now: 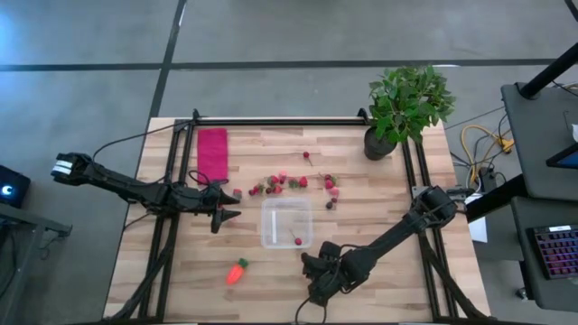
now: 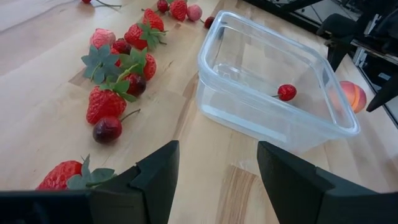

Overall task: Pick and placing Produce into tupperware
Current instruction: Put the pink peach into the transparent bin

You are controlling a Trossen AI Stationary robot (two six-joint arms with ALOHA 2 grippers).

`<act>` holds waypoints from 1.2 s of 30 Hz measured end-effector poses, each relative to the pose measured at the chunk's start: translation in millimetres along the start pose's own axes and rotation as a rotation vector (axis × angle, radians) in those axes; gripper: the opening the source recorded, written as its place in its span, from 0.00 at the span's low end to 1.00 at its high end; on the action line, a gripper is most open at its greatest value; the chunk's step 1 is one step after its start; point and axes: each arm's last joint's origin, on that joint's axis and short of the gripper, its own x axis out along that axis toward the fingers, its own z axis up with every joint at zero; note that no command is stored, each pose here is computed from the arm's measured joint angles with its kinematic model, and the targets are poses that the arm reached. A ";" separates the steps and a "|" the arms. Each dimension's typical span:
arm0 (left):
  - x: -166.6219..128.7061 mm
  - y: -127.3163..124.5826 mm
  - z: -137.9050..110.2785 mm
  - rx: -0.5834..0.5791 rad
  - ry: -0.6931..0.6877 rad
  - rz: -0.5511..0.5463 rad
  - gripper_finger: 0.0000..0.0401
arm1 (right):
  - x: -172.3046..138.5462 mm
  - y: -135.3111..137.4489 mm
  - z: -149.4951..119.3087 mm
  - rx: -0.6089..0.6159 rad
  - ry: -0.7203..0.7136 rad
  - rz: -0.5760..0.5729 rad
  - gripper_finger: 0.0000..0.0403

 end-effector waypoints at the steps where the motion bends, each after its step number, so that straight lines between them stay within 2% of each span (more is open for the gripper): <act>1: -0.1 0.0 0.1 0.000 -0.001 0.000 0.51 | 0.1 -0.1 -0.1 0.012 0.000 -0.001 0.91; 6: -0.1 -0.1 0.2 0.000 -0.002 -0.001 0.51 | 1.9 -2.0 -2.1 0.063 0.002 -0.011 0.89; 11: -0.1 0.0 0.2 0.000 -0.002 0.000 0.51 | 13.1 -1.8 -6.4 0.064 0.030 -0.012 0.82; 23: -0.1 -0.4 0.7 -0.001 -0.003 -0.002 0.51 | 14.9 -0.8 0.1 0.127 0.035 -0.017 0.74; 31: -0.2 -0.4 0.9 -0.001 -0.005 -0.002 0.51 | 12.2 -4.0 -1.8 0.264 0.055 -0.053 0.63; 36: -0.2 -0.4 0.9 -0.002 -0.005 -0.003 0.51 | -4.8 -1.3 6.2 0.330 0.037 -0.027 0.62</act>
